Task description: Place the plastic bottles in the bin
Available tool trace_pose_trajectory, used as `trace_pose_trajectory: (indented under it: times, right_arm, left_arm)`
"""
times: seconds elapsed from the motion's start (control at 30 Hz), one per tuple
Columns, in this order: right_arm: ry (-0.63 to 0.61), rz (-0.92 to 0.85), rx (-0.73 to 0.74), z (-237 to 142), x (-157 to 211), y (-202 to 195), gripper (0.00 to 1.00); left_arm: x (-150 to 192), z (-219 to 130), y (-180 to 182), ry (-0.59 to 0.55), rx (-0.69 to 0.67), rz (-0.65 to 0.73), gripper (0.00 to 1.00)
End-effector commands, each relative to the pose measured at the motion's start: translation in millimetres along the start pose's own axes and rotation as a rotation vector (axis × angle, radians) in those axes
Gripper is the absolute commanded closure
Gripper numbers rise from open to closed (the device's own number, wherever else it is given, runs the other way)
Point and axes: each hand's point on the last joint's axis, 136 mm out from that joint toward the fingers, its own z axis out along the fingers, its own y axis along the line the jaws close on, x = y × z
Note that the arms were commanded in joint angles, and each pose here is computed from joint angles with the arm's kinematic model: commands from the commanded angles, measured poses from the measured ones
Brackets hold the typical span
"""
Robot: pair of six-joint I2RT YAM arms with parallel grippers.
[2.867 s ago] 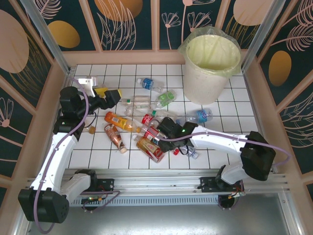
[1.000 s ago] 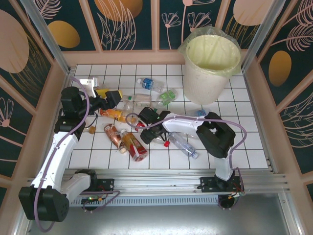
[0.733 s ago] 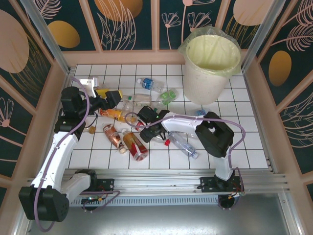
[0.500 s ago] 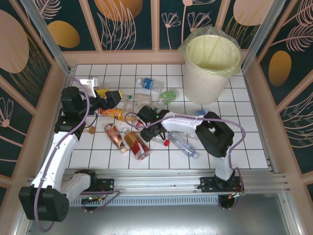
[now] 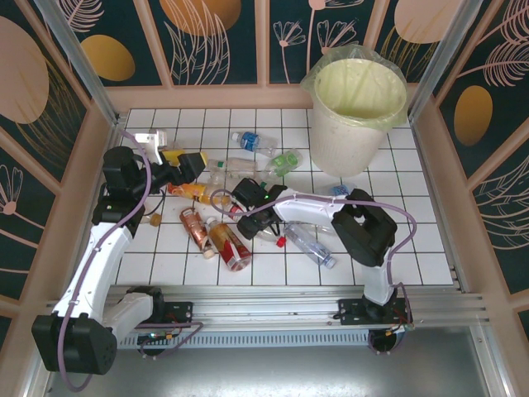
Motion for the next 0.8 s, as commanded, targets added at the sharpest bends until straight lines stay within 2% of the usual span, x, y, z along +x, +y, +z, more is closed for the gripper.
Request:
trace_pose_trajectory:
  times: [0.0,0.37,0.77]
  right_arm:
    - [-0.078,0.015,-0.029,-33,-19,1,0.34]
    - [-0.234,0.092,-0.069,-78,-41,-9,0.34]
    - [-0.444,0.207,-0.067,-147,-73,-61,0.34]
  left_arm:
    - [-10,1,-20,-0.032,0.104,0.031,0.01]
    - [-44,1,-64,-0.011,0.278,0.122,0.01]
    - [-57,21,-71,-0.026,0.304,0.110,0.01]
